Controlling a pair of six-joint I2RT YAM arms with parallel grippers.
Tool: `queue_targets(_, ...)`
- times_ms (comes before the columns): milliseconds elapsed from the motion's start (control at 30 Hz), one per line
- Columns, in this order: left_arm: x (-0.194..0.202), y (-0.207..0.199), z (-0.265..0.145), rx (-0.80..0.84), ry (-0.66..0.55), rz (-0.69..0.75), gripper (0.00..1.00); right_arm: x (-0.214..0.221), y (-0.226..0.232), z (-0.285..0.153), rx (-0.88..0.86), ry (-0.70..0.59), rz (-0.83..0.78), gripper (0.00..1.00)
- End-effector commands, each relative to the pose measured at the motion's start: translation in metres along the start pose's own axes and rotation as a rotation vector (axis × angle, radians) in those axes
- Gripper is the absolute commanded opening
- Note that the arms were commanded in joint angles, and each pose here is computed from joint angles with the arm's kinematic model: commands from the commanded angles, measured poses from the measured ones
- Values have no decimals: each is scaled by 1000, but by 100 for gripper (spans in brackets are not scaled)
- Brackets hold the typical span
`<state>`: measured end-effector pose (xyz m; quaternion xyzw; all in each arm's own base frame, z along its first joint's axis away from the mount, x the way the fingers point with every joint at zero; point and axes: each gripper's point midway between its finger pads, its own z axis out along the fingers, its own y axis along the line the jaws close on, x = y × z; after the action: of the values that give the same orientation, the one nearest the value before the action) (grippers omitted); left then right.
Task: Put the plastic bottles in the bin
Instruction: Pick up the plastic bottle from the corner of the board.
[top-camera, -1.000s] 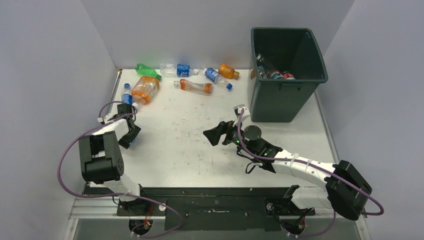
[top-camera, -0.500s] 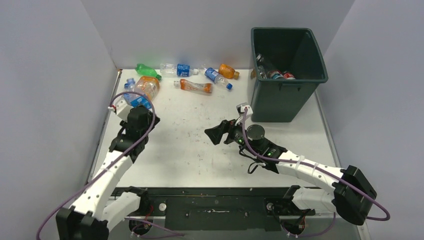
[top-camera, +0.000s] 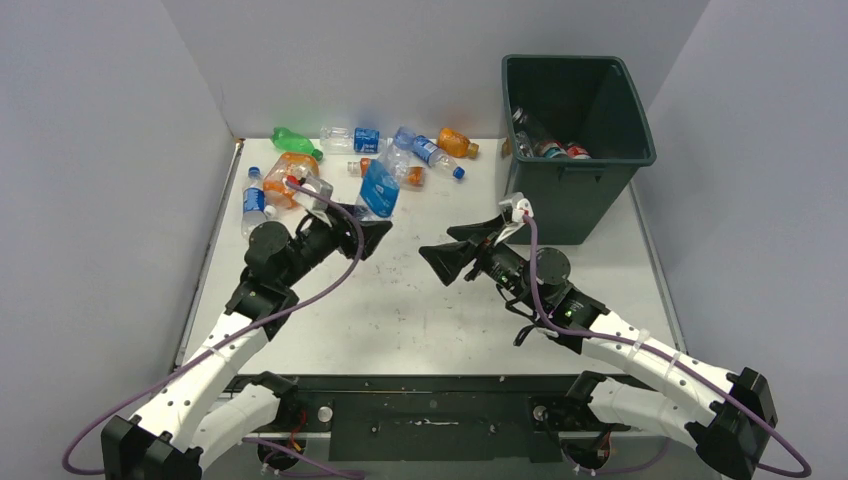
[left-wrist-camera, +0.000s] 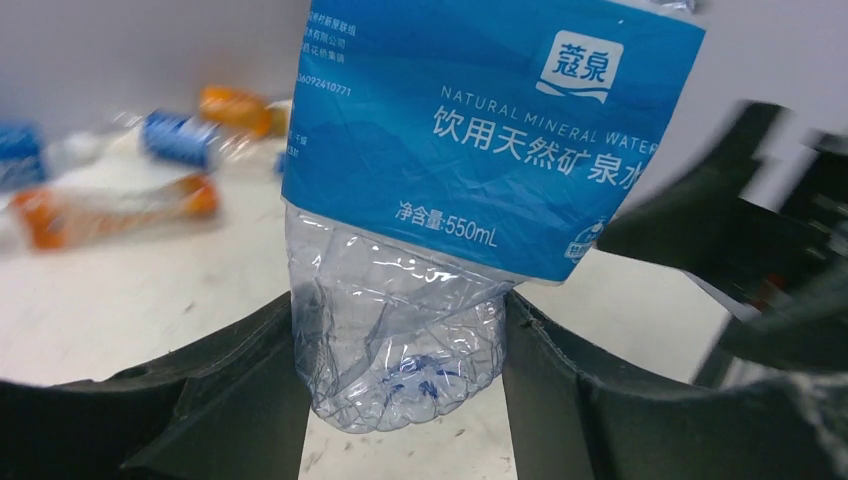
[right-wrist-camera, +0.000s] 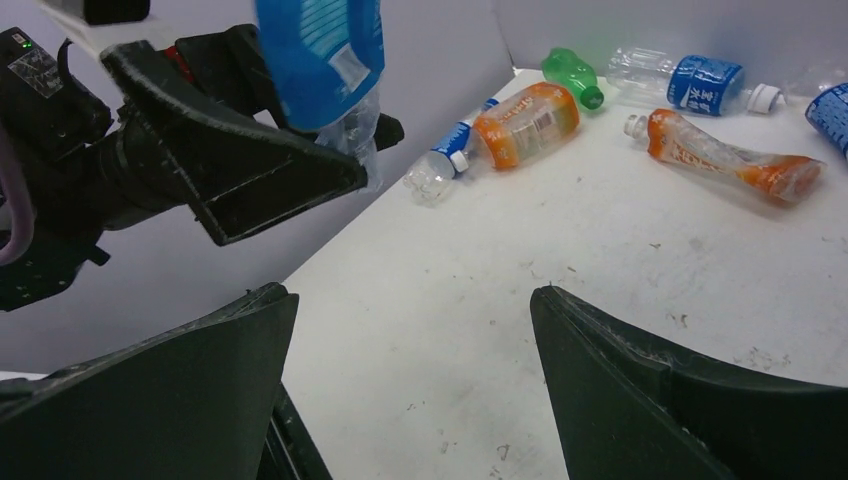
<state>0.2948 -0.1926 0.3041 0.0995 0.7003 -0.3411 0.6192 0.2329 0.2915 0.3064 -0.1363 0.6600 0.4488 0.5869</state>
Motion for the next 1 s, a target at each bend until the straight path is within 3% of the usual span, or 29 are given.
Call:
queue_targets(0, -28, -92, -26, 533, -162, 203, 10, -45, 35, -3, -165, -125, -17, 89)
queue_targets(200, -8, -94, -35, 534, -212, 182, 0, -65, 57, -10, -263, -202, -15, 90)
queue_targets(400, -2, -94, -32, 510, -202, 148, 0, -71, 90, -3, -383, -199, -57, 90)
queue_targets(600, -8, -80, -24, 405, -219, 55, 0, -71, 91, -3, -378, -200, -92, 90)
queue_targets(833, -4, -72, -17, 353, -210, 58, 0, -83, 78, 20, -249, -236, -36, 90)
queue_targets(967, 2, -75, -16, 357, -189, 78, 0, -86, 83, 37, -259, -244, -22, 90)
